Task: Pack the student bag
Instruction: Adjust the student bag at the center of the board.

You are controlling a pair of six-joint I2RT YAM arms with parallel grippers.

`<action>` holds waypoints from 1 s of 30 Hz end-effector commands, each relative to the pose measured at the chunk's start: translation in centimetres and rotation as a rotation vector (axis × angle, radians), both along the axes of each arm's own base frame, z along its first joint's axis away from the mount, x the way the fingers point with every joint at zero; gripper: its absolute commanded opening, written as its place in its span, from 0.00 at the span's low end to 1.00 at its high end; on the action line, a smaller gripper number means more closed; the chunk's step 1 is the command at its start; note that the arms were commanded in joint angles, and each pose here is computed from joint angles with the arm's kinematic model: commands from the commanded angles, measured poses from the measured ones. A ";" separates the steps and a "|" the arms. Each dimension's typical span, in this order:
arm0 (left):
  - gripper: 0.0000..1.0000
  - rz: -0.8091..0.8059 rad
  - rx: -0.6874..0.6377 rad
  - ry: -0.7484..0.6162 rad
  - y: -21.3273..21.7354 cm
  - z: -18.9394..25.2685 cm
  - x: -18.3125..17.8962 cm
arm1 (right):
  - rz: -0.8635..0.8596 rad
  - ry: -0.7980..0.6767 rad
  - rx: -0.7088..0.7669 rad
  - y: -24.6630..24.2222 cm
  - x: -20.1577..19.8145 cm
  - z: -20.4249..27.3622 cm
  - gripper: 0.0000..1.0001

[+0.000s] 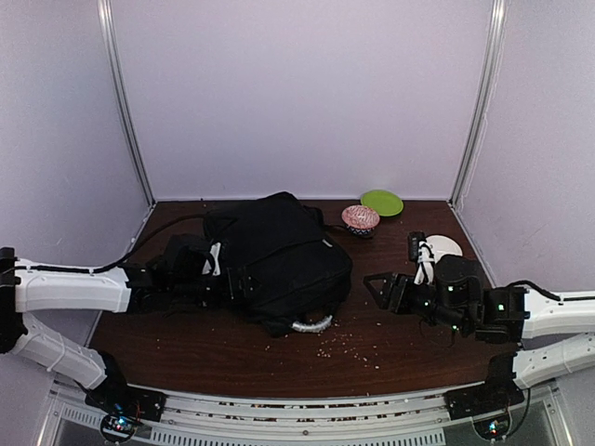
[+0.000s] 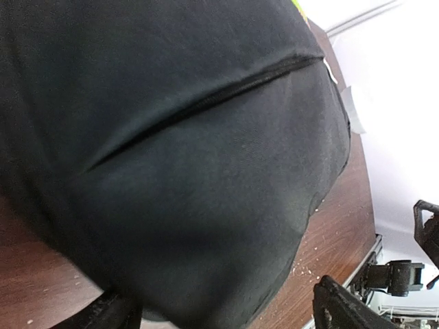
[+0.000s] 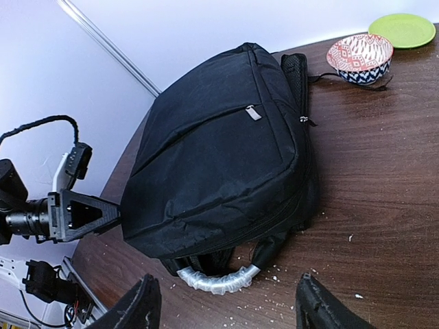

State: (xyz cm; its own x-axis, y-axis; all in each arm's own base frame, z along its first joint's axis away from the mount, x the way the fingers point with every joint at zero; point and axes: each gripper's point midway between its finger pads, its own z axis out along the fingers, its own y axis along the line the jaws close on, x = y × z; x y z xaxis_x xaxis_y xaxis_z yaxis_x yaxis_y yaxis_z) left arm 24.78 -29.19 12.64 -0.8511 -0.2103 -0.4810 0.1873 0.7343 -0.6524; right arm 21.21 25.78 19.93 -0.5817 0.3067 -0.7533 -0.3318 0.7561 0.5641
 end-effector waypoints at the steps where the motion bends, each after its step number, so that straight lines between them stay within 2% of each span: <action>1: 0.90 0.134 0.044 -0.078 3.9 1.2 0.6 | -0.024 0.013 -0.042 -0.5 0.4 -1.7 0.67; 4: 0.89 0.161 0.040 -0.077 5.3 1.5 1.2 | -0.002 0.069 -0.004 1.1 1.1 -2.5 0.67; 12: 0.83 0.118 -0.010 -0.091 3.5 2.9 2.3 | -0.093 0.218 0.098 3.5 5.6 -3.7 0.66; 15: 0.76 0.097 -0.050 -0.068 2.5 2.2 2.3 | -0.118 0.291 0.132 4.0 7.2 -5.5 0.60; 21: 0.64 0.054 -0.108 -0.010 0.8 1.0 2.0 | -0.035 0.388 0.175 8.1 8.5 -7.0 0.46; 24: 0.53 0.031 -0.141 -0.006 0.1 1.2 2.0 | -0.009 0.397 0.216 9.5 8.9 -6.7 0.35; 25: 0.46 0.028 -0.148 -0.012 0.0 1.5 2.1 | -0.003 0.393 0.227 9.8 9.0 -6.3 0.31; 27: 0.33 0.029 -0.158 -0.027 -0.2 2.1 2.3 | 0.004 0.381 0.235 10.3 9.4 -5.6 0.23; 30: 0.06 0.016 -0.171 -0.057 -0.5 3.4 2.6 | 0.026 0.361 0.251 10.9 9.5 -4.3 0.08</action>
State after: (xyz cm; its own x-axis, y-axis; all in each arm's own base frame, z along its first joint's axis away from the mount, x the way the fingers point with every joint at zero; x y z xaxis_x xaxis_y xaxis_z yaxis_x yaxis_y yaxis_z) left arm 26.25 -27.75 11.49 -0.8602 -0.2874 -0.4212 0.1050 0.7084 -0.6980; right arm 29.97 34.45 11.62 -0.8128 0.4226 -0.4010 -0.0245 0.6629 0.7483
